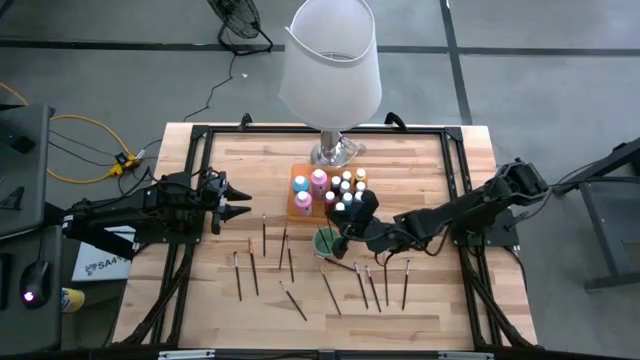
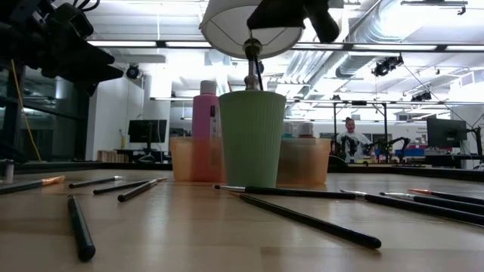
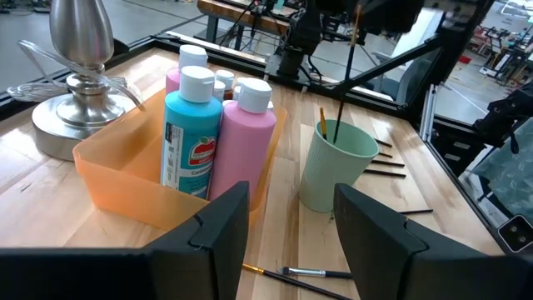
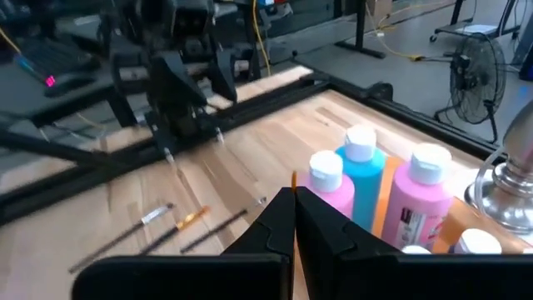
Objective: Pick & Place Paint Supplies
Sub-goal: Put the orange paintbrushes into the green cup, then put the gray paintbrushes into the green cup
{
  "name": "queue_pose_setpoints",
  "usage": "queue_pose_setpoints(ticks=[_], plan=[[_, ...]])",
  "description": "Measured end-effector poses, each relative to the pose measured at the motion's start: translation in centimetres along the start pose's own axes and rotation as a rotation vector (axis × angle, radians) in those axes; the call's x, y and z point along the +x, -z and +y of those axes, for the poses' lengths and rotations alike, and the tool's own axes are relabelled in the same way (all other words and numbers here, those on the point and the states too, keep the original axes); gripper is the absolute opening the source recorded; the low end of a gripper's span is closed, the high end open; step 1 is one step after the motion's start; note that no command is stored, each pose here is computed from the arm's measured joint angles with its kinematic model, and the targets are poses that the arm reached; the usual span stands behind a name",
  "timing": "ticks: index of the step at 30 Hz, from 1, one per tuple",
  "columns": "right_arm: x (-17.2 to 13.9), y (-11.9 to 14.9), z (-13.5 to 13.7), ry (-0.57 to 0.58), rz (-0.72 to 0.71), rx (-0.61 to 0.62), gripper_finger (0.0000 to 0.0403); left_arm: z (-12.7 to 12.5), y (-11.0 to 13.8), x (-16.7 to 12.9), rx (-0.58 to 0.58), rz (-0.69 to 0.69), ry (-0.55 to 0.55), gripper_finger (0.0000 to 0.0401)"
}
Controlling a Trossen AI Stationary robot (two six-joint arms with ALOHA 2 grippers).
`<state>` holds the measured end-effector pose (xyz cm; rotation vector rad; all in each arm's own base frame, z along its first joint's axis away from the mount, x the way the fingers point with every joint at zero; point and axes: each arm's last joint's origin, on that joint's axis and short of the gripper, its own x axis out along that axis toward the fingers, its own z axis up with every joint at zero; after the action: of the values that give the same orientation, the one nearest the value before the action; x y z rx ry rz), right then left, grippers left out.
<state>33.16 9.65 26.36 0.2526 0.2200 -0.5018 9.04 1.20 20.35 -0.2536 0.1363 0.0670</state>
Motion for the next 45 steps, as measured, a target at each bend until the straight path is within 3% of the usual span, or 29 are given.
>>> queue_pose_setpoints(ticks=[8,19,25,32,35,39,42,45], plan=[[0.7,1.5,0.2,-0.020,0.070,-0.008,0.0009,0.0,0.0,0.0,0.000,0.000,0.000,0.0172],[0.2,2.1,0.5,-0.003,0.085,0.003,0.0111,0.0,0.0,0.0,0.000,0.000,0.000,0.0172],[-2.3,1.4,0.6,-0.021,0.138,0.259,0.0127,0.0,0.0,0.0,0.000,0.000,0.000,0.0172],[-4.8,1.3,-1.1,-0.039,0.499,0.591,0.0108,0.0,0.0,0.0,0.000,0.000,0.000,0.0172],[-6.0,1.8,-2.1,0.062,0.706,0.743,0.0095,0.0,0.0,0.0,0.000,0.000,0.000,0.0172],[-7.3,3.1,-3.6,0.327,0.933,0.879,0.0079,0.0,0.0,0.0,0.000,0.000,0.000,0.0172],[-8.2,3.8,-4.4,0.509,1.015,0.910,0.0072,0.0,0.0,0.0,0.000,0.000,0.000,0.0172],[-8.6,4.4,-5.0,0.607,1.042,0.920,0.0075,0.0,0.0,0.0,0.000,0.000,0.000,0.0172]])
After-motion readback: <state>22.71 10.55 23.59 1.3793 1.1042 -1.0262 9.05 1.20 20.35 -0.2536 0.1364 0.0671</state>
